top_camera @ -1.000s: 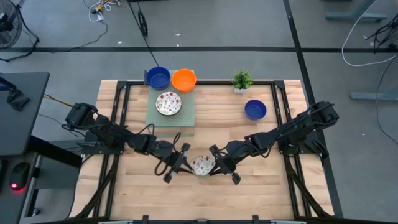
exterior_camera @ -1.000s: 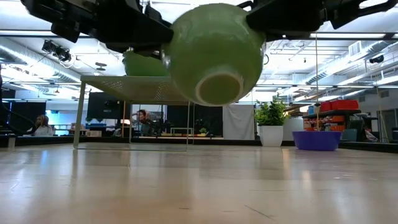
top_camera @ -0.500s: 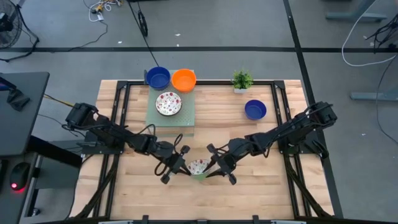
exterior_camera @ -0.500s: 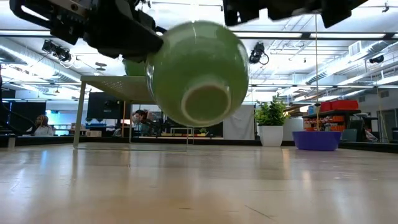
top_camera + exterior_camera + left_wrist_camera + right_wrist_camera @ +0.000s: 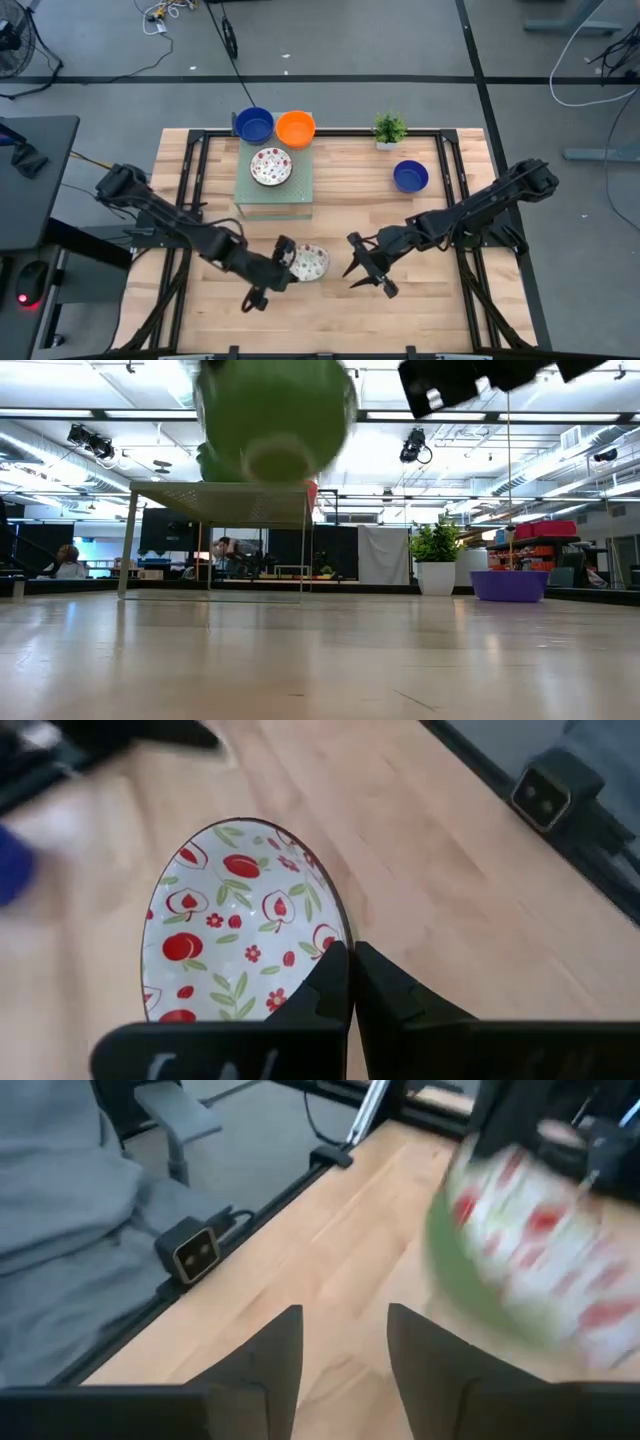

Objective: Pick & Place Mini bowls
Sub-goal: Stack the white bowl on the stacked white bowls on the shelf

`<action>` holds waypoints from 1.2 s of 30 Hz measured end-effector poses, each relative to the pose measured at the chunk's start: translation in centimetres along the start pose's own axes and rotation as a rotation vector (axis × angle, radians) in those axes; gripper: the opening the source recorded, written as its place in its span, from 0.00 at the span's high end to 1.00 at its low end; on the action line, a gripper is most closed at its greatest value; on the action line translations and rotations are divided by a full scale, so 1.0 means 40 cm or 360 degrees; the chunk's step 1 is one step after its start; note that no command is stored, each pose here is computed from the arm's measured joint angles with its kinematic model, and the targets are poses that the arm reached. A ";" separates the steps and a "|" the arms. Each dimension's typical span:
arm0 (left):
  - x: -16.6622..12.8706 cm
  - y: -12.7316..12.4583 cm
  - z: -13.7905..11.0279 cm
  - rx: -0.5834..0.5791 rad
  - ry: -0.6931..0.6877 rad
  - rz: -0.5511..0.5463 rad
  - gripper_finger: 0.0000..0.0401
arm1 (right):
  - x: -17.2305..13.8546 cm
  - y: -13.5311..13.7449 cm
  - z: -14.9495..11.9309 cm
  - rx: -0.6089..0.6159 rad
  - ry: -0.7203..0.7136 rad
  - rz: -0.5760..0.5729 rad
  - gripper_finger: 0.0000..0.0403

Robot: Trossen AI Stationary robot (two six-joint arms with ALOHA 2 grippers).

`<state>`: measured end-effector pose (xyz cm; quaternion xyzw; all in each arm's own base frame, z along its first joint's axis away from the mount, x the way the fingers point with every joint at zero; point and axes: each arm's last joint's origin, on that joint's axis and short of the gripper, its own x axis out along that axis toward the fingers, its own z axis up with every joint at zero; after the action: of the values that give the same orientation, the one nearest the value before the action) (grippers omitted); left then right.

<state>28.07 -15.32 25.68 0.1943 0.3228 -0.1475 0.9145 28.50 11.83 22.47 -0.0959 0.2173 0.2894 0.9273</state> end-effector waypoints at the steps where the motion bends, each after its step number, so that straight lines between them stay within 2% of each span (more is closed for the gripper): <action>1: -0.023 0.001 0.021 -0.0003 0.0022 0.0032 0.98 | 0.001 0.005 -0.010 0.0018 0.0005 0.0007 0.63; 5: -0.117 0.030 0.094 -0.0008 0.0190 0.0184 0.98 | 0.008 0.019 -0.075 0.0058 -0.0029 -0.0011 0.65; 8: -0.188 0.089 0.137 -0.0049 0.0296 0.0366 0.98 | 0.002 0.018 -0.110 0.0047 -0.0118 -0.0160 0.67; 11: -0.237 0.160 0.148 -0.0089 0.0431 0.0526 0.98 | -0.006 0.013 -0.132 0.0047 -0.0179 -0.0292 0.69; 14: -0.271 0.231 0.143 -0.0154 0.0533 0.0647 0.98 | -0.010 0.007 -0.142 0.0052 -0.0201 -0.0329 0.70; 18: -0.280 0.309 0.107 -0.0198 0.0714 0.0736 0.98 | -0.011 0.002 -0.143 0.0057 -0.0198 -0.0339 0.71; 22: -0.282 0.356 0.074 -0.0252 0.0842 0.0787 0.98 | -0.011 0.003 -0.144 0.0057 -0.0195 -0.0338 0.72; 29: -0.286 0.390 0.057 -0.0330 0.0884 0.0833 0.97 | -0.011 0.003 -0.144 0.0057 -0.0194 -0.0338 0.72; 36: -0.287 0.398 0.053 -0.0436 0.0866 0.0872 0.98 | -0.011 0.003 -0.144 0.0056 -0.0194 -0.0338 0.72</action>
<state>26.88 -0.60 38.77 0.1813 0.5058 0.2027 0.8186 26.11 9.95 17.56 -0.0842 0.1542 0.1911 0.9657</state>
